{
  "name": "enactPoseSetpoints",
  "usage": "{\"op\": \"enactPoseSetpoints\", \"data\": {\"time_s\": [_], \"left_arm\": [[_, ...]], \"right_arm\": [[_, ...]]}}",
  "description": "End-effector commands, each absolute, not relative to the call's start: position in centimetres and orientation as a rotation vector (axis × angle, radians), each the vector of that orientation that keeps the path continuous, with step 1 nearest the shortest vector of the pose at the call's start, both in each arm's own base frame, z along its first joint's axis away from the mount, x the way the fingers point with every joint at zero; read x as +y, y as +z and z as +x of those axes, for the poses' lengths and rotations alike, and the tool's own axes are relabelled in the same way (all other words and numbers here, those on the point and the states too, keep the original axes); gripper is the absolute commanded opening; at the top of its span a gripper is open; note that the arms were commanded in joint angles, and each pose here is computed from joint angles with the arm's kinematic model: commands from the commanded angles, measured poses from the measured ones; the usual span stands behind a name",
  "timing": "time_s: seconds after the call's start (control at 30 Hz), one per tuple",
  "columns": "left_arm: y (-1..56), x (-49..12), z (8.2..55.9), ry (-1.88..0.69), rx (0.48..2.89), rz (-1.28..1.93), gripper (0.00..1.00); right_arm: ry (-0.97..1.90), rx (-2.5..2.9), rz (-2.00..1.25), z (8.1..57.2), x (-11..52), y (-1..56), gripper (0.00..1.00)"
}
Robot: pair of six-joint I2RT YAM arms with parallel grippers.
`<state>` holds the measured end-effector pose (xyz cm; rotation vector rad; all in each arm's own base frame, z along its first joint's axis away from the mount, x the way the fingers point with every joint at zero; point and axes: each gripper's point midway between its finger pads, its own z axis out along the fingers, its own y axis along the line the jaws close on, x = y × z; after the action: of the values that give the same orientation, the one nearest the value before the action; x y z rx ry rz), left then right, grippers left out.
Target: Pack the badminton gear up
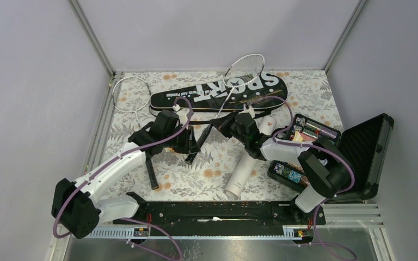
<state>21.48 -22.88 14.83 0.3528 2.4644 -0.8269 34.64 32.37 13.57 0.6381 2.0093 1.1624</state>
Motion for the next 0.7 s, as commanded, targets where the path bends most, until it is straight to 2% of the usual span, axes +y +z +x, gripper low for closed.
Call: {"op": "enactPoseSetpoints", "data": {"time_s": [0.0,0.3,0.47,0.67], "left_arm": [[19.7,-24.2,21.6,-0.944,2.264,0.434,0.13],[23.0,-23.0,19.8,-0.955,2.148,0.487,0.64],[24.8,-21.9,20.3,-0.842,2.067,0.587,0.66],[25.6,-20.8,25.4,-0.518,1.979,0.762,0.66]], "right_arm": [[1.193,1.912,0.541,34.8,31.7,16.2,0.00],[1.195,1.863,0.505,33.1,29.8,18.4,0.00],[1.159,1.865,0.465,31.6,28.2,19.1,0.00],[1.059,1.881,0.405,29.1,25.1,19.6,0.00]]}}
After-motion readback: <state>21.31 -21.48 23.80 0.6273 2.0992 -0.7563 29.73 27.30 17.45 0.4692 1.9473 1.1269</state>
